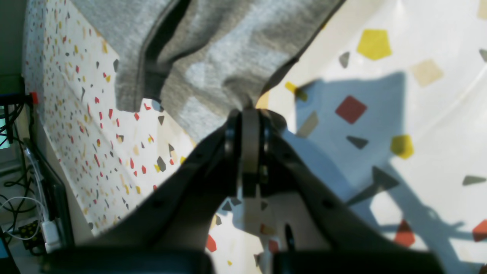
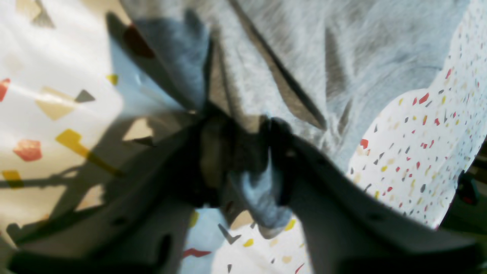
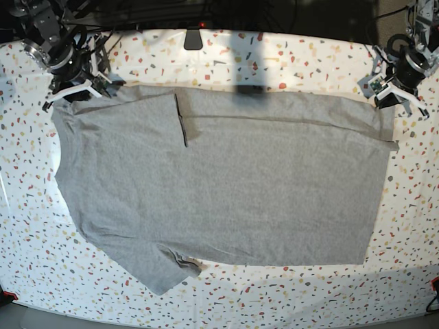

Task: Fold the T-shirt properly

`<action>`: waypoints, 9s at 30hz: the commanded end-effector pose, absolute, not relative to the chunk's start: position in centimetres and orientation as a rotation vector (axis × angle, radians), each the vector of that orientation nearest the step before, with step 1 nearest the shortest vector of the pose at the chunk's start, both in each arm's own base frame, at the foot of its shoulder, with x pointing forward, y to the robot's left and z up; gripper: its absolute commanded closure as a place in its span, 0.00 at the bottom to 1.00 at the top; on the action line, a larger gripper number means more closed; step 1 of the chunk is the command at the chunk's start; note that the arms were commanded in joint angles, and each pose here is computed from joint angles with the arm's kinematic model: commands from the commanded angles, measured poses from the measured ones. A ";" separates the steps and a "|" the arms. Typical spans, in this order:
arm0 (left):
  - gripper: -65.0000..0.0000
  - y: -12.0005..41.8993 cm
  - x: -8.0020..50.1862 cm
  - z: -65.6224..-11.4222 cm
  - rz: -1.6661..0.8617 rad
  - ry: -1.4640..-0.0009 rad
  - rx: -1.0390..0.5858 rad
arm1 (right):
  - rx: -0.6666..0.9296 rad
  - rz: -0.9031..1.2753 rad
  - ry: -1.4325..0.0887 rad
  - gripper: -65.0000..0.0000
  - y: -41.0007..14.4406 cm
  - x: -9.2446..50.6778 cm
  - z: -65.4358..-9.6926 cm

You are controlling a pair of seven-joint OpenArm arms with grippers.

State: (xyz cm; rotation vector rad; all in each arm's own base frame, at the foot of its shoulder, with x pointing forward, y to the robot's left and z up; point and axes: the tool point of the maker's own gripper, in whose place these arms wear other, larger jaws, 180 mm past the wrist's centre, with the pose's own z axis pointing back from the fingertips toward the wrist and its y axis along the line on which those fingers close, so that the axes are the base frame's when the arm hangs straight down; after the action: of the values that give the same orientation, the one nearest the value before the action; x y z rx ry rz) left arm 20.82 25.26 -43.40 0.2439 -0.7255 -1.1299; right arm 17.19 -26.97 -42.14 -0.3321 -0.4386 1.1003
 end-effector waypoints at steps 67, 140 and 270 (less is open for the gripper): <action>0.60 28.2 25.8 -29.0 -0.489 -1.121 0.089 | -0.119 0.588 -0.750 0.71 -25.0 20.1 -32.5; 1.00 27.5 49.4 -39.5 -0.053 -1.043 -0.062 | 0.052 0.350 -0.618 0.71 -27.3 44.4 -34.2; 1.00 29.9 37.3 -34.3 -0.059 -1.084 -0.058 | 0.000 0.403 -0.697 1.00 -32.5 34.5 -32.0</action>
State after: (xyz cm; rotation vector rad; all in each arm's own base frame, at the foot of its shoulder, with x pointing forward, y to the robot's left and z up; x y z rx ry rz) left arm 36.14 29.11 -36.60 -0.0720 -1.0132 -0.0545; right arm 33.47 -31.57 -33.86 0.0310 -0.6549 0.3994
